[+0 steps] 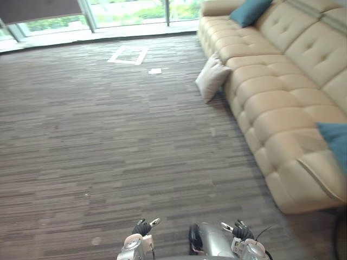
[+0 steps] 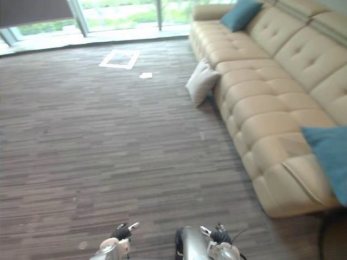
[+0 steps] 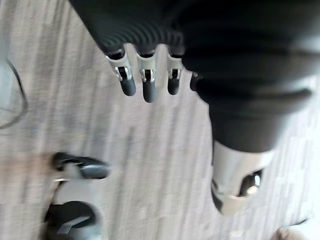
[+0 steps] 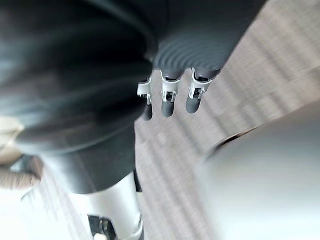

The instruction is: Pick up cushions and gather them together orderly.

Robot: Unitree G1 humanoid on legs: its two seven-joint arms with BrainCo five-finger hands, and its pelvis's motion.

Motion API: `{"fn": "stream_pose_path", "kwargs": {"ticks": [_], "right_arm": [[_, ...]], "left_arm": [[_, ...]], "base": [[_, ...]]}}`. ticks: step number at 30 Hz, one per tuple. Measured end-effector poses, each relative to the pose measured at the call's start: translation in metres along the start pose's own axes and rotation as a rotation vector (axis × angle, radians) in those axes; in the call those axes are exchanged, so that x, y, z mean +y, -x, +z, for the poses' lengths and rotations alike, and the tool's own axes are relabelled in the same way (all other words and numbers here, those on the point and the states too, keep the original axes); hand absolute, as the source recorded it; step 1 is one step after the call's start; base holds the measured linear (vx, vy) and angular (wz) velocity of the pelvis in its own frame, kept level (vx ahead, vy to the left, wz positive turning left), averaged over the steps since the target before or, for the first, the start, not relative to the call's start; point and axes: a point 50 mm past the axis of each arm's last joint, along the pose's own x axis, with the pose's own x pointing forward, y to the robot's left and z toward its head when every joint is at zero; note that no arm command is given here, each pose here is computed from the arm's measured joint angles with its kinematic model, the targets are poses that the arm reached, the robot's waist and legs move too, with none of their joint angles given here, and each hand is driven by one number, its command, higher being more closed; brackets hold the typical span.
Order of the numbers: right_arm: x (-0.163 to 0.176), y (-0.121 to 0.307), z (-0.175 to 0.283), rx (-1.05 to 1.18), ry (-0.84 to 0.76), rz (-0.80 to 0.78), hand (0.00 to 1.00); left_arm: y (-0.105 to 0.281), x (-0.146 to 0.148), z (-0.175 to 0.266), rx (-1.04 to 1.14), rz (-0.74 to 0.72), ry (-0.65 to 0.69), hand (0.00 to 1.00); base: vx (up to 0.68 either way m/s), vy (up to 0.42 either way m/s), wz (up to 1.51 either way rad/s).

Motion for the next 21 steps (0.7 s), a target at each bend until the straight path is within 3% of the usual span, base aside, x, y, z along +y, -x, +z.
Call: {"fn": "stream_pose_path", "kwargs": {"ticks": [6, 16, 21], "right_arm": [[0.032, 0.001, -0.01, 0.047, 0.006, 0.082, 0.0], [0.027, 0.01, -0.036, 0.11, -0.012, 0.063, 0.0], [0.019, 0.007, -0.013, 0.007, 0.027, 0.056, 0.0]], "left_arm": [[0.002, 0.005, 0.018, -0.095, 0.002, -0.014, 0.0], [0.001, 0.016, 0.022, -0.104, 0.03, -0.017, 0.0], [-0.002, -0.003, 0.01, -0.032, -0.017, -0.032, 0.0]], "base": [[0.55, 0.022, -0.54], [0.7, 0.333, -0.4], [0.49, 0.201, 0.13]]}}
